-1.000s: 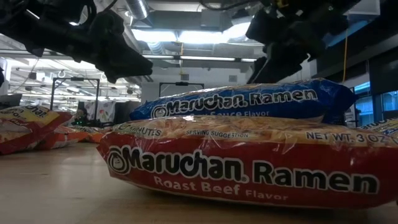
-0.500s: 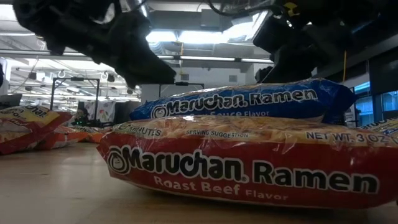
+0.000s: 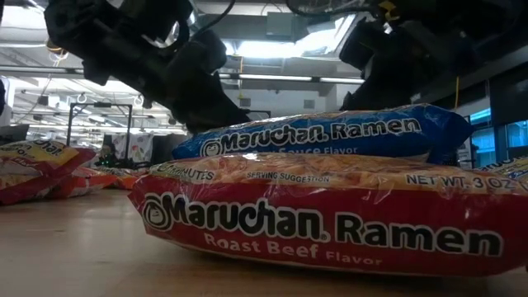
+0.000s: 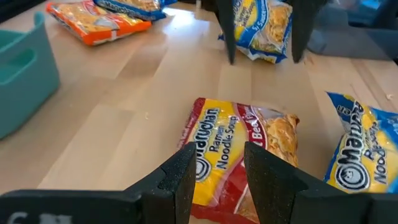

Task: Sort Maruchan noodles
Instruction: Put the blue noodle pack into the green bin

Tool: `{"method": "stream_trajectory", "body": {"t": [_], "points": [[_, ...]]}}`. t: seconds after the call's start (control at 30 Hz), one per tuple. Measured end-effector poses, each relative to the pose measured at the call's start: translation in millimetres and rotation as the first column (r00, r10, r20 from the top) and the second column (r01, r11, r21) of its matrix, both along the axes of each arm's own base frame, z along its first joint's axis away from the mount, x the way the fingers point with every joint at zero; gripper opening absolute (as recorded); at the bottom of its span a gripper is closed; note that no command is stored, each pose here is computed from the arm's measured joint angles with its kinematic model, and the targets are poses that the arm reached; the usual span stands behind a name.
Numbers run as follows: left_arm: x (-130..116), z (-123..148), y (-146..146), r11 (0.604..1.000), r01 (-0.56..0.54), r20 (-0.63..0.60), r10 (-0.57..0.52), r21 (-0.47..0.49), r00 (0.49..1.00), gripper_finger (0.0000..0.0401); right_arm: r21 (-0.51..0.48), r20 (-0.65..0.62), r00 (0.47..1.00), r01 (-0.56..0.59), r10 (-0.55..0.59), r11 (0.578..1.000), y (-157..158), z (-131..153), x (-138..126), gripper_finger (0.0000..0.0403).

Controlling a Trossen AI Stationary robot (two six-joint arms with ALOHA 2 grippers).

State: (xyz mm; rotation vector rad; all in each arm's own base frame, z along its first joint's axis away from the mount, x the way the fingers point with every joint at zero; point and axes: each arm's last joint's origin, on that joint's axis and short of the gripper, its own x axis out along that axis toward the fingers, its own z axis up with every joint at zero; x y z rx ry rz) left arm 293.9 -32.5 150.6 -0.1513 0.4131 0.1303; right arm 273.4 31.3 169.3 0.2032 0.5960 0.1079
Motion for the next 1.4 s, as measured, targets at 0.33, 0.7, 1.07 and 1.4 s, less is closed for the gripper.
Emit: {"method": "stream_trajectory", "body": {"t": [0.33, 0.7, 1.07, 1.4], "points": [[-2.3, -1.8, -22.1, 0.991, 0.134, -0.006, -0.134, -0.026, 0.991, 0.0128, 0.240, -0.057, 0.996, 0.080, -0.069, 0.967, 5.9, 0.5, -0.6, 0.0236], [-7.7, -1.7, -45.1, 0.983, 0.181, -0.004, -0.181, -0.010, 0.984, 0.0128, 0.320, -0.047, 0.999, 0.034, -0.020, 0.947, 43.5, 4.1, -6.0, 0.0237], [-11.4, -2.9, -55.6, 0.981, 0.194, -0.018, -0.194, -0.002, 0.981, 0.0128, 0.346, -0.060, 0.998, 0.031, -0.010, 0.938, 67.1, 1.7, 15.1, 0.0237], [-12.8, -3.5, -58.5, 0.982, 0.191, -0.025, -0.190, 0.006, 0.981, 0.0128, 0.317, -0.205, 0.979, 0.049, 0.018, 0.947, 78.1, -17.7, 46.1, 0.0237]]}}
